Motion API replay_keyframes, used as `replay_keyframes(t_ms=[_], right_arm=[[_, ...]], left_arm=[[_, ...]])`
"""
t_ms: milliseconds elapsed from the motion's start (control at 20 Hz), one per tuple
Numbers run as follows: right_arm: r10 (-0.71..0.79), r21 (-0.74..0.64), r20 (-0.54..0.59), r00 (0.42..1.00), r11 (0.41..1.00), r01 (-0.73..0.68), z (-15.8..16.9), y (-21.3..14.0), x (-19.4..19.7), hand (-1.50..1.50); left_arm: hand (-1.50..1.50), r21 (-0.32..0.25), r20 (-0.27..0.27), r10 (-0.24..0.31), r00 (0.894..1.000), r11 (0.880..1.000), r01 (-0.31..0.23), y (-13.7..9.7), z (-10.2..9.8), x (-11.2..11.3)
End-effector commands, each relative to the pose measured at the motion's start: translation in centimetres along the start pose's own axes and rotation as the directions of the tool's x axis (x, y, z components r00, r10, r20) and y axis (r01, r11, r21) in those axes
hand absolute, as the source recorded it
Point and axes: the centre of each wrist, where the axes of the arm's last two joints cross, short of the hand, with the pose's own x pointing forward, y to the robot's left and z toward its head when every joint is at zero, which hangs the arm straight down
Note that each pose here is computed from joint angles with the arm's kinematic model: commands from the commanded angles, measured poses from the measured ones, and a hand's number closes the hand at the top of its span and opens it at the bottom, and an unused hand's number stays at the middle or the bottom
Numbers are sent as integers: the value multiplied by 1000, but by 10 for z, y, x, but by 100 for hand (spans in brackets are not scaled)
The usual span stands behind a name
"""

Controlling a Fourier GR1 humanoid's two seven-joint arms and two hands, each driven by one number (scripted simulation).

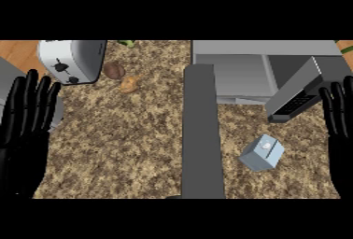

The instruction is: Pick up the milk, place it into the microwave and close the microwave

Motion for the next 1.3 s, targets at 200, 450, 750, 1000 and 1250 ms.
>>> replay_keyframes(t_ms=[200, 450, 750, 1000, 1250], right_arm=[[103, -82, -3, 995, 991, -103, -28, 37, 10, -150], [-18, -171, -86, 996, 985, 3, -31, 57, -1, -150], [-21, -215, -137, 990, 977, -9, -20, 45, 8, -150], [45, -198, -185, 982, 977, -83, -13, 44, -14, -150], [48, -209, -229, 972, 973, -97, 3, 56, -46, -150]], left_arm=[[-150, -95, 12, 31, 999, 995, -29, 30, -15, -23], [-150, -32, -134, 106, 985, 993, -111, 12, 11, -37], [-150, -8, -114, 104, 988, 994, -105, 13, 37, -38], [-150, -15, -117, 108, 987, 994, -111, 16, 47, -33], [-150, -26, -125, 107, 986, 994, -111, 17, 42, -13]])
